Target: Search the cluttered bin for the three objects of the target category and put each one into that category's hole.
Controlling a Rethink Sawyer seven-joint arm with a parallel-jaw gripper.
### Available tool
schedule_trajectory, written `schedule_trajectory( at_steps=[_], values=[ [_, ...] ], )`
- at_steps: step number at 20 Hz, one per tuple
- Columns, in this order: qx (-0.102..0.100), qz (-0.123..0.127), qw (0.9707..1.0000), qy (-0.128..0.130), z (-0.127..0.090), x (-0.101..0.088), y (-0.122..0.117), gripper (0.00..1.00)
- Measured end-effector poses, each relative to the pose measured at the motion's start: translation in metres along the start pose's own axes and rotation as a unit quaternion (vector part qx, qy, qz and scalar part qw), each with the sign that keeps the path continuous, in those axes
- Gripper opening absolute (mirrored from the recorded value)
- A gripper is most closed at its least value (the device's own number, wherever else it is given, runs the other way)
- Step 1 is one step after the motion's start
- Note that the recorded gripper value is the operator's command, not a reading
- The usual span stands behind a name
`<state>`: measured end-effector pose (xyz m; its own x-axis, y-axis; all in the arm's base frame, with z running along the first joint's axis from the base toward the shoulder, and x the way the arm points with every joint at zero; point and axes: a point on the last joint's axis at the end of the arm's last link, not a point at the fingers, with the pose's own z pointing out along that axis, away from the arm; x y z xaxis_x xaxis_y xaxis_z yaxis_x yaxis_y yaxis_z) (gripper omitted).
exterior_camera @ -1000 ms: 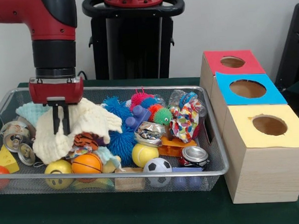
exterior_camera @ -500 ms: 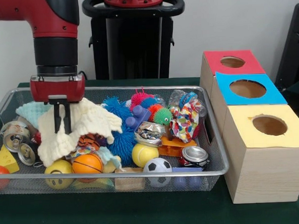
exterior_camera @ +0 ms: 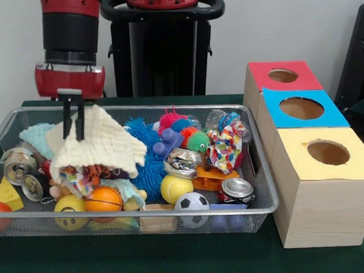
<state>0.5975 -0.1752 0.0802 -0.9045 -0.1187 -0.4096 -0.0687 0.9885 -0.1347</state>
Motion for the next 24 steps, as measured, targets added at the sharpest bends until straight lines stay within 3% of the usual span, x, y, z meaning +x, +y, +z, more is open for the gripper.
schedule_trajectory(
  at_steps=[1, 7, 13, 18, 24],
  values=[
    [0.009, -0.008, 0.9999, 0.001, -0.014, -0.005, 0.007, 0.0],
    [0.027, -0.026, 0.9993, 0.001, -0.046, -0.014, 0.028, 0.0],
    [0.038, -0.026, 0.9988, 0.014, -0.07, -0.007, 0.057, 0.0],
    [0.038, -0.025, 0.9987, 0.022, -0.071, 0.007, 0.081, 0.0],
    [0.036, -0.015, 0.9992, 0.007, -0.051, 0.021, 0.1, 0.0]
  ],
)
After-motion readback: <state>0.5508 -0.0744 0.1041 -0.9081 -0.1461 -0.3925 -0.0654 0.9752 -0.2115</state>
